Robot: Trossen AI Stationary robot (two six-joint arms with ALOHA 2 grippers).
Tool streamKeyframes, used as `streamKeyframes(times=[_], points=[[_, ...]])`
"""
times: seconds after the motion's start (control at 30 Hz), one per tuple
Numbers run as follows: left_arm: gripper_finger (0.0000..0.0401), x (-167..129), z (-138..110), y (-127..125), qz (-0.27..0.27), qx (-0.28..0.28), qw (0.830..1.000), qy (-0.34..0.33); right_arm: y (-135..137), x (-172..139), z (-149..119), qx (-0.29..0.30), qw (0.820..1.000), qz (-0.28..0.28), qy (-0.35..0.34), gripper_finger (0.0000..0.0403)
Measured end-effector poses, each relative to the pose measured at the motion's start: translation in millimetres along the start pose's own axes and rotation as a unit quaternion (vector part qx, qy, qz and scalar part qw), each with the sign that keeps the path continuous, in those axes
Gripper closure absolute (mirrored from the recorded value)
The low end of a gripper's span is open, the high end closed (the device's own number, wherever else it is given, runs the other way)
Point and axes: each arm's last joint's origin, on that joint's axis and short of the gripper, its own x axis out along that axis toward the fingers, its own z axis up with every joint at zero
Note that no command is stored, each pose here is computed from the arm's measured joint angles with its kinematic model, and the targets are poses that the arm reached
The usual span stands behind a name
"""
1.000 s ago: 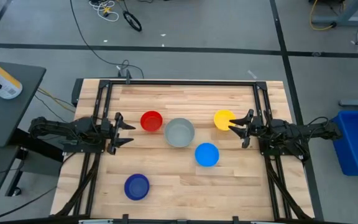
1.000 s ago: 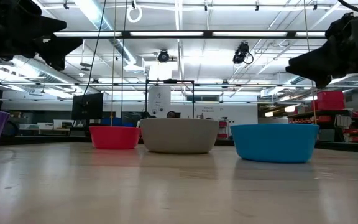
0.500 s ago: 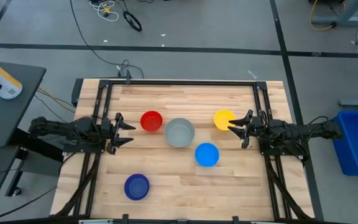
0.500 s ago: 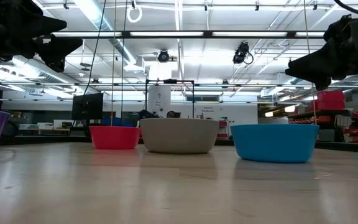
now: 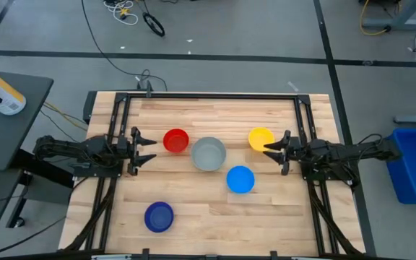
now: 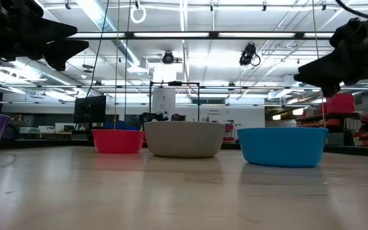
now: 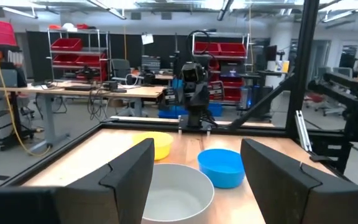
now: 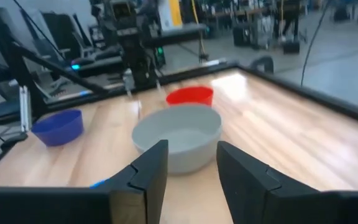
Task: Nest bowls inside each other
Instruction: Stack the light blue bowl on the gray bowl
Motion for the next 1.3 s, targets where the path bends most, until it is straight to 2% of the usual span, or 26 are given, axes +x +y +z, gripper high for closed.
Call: streamKeyframes(times=[0.17, 0.3, 0.43, 0.8, 1.03, 1.3], points=[[0.0154, 1, -2, 0, 0.0, 0.016, 1.0, 0.01, 1, 7, -4, 0.008, 1.0, -0.005, 0.023, 0.0246], [0.0154, 3, -4, 0, 0.003, 0.019, 1.0, 0.02, 6, 15, -1, 0.012, 1.0, 0.022, 0.016, 0.0245], [0.0154, 4, -6, -1, 0.004, 0.021, 0.999, 0.03, 12, 27, 4, 0.02, 0.998, 0.035, 0.044, 0.0238], [0.0154, 5, -7, -1, 0.004, 0.021, 0.999, 0.039, 43, 76, 12, -0.005, 0.986, 0.077, 0.149, 0.0149], [0.0154, 5, -7, -1, 0.003, 0.022, 0.999, 0.039, 56, 99, 13, -0.03, 0.972, 0.047, 0.229, 0.0147], [0.0154, 5, -7, -1, 0.003, 0.023, 0.999, 0.039, 49, 96, 2, -0.038, 0.958, -0.01, 0.286, 0.0152]])
